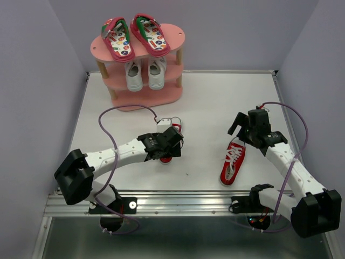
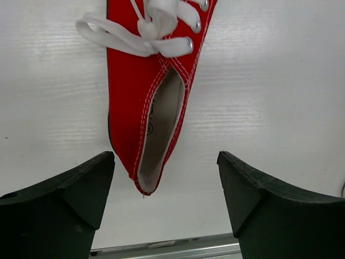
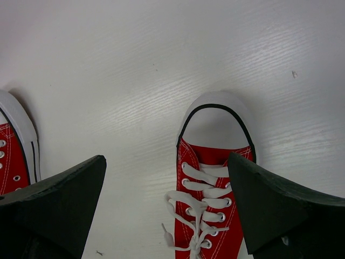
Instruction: Place and organize the shoes onto the shoe shelf
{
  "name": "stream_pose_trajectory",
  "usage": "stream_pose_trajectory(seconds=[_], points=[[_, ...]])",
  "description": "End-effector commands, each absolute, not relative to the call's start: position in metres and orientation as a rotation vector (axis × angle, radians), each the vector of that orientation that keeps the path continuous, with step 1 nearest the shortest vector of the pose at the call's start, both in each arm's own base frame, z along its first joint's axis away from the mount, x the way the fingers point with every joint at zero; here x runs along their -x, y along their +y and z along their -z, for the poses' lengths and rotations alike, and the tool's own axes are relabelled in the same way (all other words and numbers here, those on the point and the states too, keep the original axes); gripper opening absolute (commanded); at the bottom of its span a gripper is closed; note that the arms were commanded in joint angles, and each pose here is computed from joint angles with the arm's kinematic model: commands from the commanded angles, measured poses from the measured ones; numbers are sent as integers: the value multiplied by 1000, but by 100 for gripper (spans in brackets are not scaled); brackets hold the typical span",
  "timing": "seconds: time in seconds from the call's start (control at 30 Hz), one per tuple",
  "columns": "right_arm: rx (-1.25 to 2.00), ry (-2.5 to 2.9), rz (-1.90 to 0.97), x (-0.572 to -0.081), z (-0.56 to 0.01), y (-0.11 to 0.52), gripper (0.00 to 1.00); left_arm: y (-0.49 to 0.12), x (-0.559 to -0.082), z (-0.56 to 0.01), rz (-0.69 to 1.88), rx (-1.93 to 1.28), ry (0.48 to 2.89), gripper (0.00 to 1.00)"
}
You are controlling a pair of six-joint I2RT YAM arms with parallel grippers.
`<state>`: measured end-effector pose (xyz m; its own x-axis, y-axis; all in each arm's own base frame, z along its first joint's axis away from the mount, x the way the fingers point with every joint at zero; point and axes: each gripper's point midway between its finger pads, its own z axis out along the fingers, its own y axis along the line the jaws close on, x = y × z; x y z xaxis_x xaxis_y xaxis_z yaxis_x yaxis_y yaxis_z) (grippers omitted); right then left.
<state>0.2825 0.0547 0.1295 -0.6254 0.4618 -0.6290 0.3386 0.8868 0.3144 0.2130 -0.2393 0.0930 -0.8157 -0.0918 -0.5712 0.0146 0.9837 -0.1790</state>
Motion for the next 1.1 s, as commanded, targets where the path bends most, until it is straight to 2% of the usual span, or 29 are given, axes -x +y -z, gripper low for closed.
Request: stream_pose_trajectory(seconds=[0.0,0.23,0.47,0.57,0.6,0.7,0.73,1.07], points=[[-560,2259,-241,-293,-136,58,100,-247,-213,-87,166,-31,2508,88],[-555,2255,-230,-291,-137,56,100,-243,-221,-63,21,-43,2510,75],[-556,2254,-231,-290,-137,55,100,-243,-224,-59,5,-49,2499,67],[-557,2257,-228,-290,-136,55,100,-244,-224,-60,23,-45,2492,58],[-557,2259,-229,-290,-136,55,100,-243,-224,-60,21,-43,2490,46],[-557,2262,-229,-290,-136,56,100,-241,-225,-61,11,-37,2483,20],[-556,2261,-232,-291,-137,56,100,-239,-225,-64,7,-28,2479,0],[-561,2263,-233,-288,-135,56,100,-212,-253,-142,108,140,2315,0]])
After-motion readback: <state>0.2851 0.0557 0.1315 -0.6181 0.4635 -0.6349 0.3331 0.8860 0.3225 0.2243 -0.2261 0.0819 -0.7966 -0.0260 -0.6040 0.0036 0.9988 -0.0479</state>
